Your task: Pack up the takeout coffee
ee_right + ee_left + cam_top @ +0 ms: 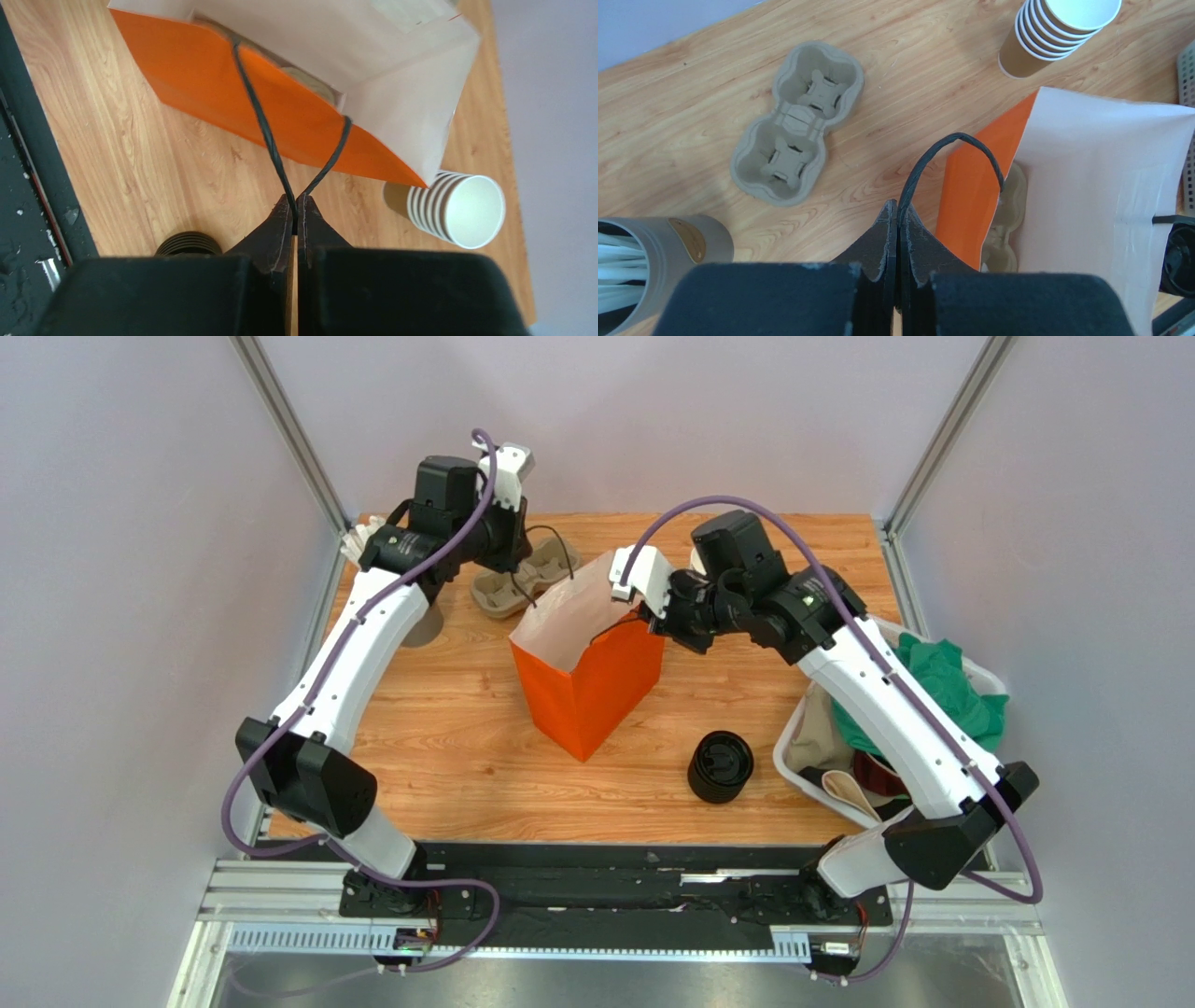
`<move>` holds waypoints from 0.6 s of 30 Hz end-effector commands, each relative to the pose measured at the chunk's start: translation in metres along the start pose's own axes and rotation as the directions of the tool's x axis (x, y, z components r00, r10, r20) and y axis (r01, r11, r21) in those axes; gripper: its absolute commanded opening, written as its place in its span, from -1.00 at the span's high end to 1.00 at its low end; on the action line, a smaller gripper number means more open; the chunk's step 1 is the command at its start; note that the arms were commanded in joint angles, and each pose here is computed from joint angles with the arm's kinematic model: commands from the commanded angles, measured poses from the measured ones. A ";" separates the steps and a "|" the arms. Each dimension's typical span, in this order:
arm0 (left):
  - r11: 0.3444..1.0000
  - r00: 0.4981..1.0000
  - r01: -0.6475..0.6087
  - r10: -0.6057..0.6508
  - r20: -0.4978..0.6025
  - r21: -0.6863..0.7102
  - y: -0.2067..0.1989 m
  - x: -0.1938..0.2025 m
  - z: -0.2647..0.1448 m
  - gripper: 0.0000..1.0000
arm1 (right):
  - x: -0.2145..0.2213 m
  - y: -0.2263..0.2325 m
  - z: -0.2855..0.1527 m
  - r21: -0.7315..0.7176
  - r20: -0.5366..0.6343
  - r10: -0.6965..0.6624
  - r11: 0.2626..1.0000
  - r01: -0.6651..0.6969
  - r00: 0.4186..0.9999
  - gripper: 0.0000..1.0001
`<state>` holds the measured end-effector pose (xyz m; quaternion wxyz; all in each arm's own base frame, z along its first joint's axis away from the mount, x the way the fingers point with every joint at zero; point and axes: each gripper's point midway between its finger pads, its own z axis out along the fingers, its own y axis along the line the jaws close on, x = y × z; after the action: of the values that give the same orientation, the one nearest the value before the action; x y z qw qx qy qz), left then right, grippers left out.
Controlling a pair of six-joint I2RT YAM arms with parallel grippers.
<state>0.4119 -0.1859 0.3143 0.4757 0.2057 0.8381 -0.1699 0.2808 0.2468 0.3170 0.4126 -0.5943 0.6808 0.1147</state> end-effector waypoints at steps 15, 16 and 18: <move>0.954 0.961 -0.218 0.172 0.216 0.208 -0.047 -0.061 -0.040 1.00 | 0.049 0.097 0.018 -0.282 -0.082 -0.032 0.959 0.007 0.996 1.00; 0.944 0.956 -0.238 0.186 0.225 0.230 -0.053 -0.057 -0.046 1.00 | 0.053 0.107 0.021 -0.309 -0.093 -0.040 0.951 0.009 0.995 1.00; 0.935 0.964 -0.236 0.190 0.186 0.266 -0.057 -0.035 -0.042 1.00 | 0.063 0.118 0.024 -0.335 -0.114 -0.045 0.942 0.004 0.992 1.00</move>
<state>0.3948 -0.2131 0.3785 0.5328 0.3010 0.7581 -0.2253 0.2142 0.2524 0.2383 0.3031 -0.6504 0.6757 0.1689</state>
